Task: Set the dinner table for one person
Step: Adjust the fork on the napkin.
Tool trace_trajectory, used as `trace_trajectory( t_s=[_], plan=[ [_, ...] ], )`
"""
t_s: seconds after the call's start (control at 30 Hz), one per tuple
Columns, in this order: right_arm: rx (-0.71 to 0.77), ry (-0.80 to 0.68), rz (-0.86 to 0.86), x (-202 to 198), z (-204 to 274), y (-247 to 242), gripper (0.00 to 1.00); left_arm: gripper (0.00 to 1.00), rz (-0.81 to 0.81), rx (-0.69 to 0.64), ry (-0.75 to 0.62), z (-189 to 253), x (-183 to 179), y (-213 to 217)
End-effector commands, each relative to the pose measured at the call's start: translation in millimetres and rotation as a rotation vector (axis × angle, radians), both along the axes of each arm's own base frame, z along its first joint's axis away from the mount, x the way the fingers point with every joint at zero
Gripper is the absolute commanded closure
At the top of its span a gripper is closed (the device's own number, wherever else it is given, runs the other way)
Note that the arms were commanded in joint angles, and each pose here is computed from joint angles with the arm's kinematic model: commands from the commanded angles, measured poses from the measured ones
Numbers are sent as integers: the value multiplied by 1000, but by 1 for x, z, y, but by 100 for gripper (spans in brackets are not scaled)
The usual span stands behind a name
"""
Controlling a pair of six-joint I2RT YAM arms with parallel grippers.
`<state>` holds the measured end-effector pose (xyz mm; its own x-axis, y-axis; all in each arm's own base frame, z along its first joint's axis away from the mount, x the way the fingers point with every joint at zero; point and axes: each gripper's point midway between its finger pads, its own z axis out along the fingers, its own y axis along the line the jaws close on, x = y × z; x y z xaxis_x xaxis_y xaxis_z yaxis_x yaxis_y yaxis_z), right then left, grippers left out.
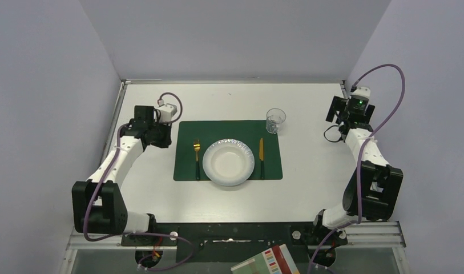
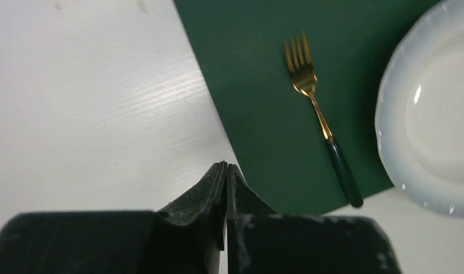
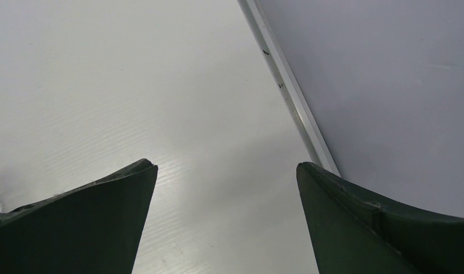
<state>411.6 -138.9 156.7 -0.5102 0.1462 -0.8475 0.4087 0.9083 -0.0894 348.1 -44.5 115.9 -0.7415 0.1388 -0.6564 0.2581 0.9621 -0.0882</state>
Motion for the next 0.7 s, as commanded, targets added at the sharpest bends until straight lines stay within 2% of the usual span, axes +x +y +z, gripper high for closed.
trace_trajectory(
  t_s=[0.0, 0.1, 0.27, 0.43, 0.67],
  plan=[
    [5, -68, 75, 9, 16, 7, 0, 100, -304, 169, 74, -5, -56, -9],
    [32, -96, 162, 7, 19, 18, 0, 100, -424, 214, 101, -17, -81, -13],
    [75, -101, 234, 5, 14, 23, 0, 100, -668, 155, 146, -16, -112, -48],
    [92, -91, 254, 5, 10, 25, 0, 100, -754, 78, 90, -10, -105, -85],
    [97, -98, 284, 4, 11, 28, 2, 100, -854, -117, 68, 10, -107, -130]
  ],
)
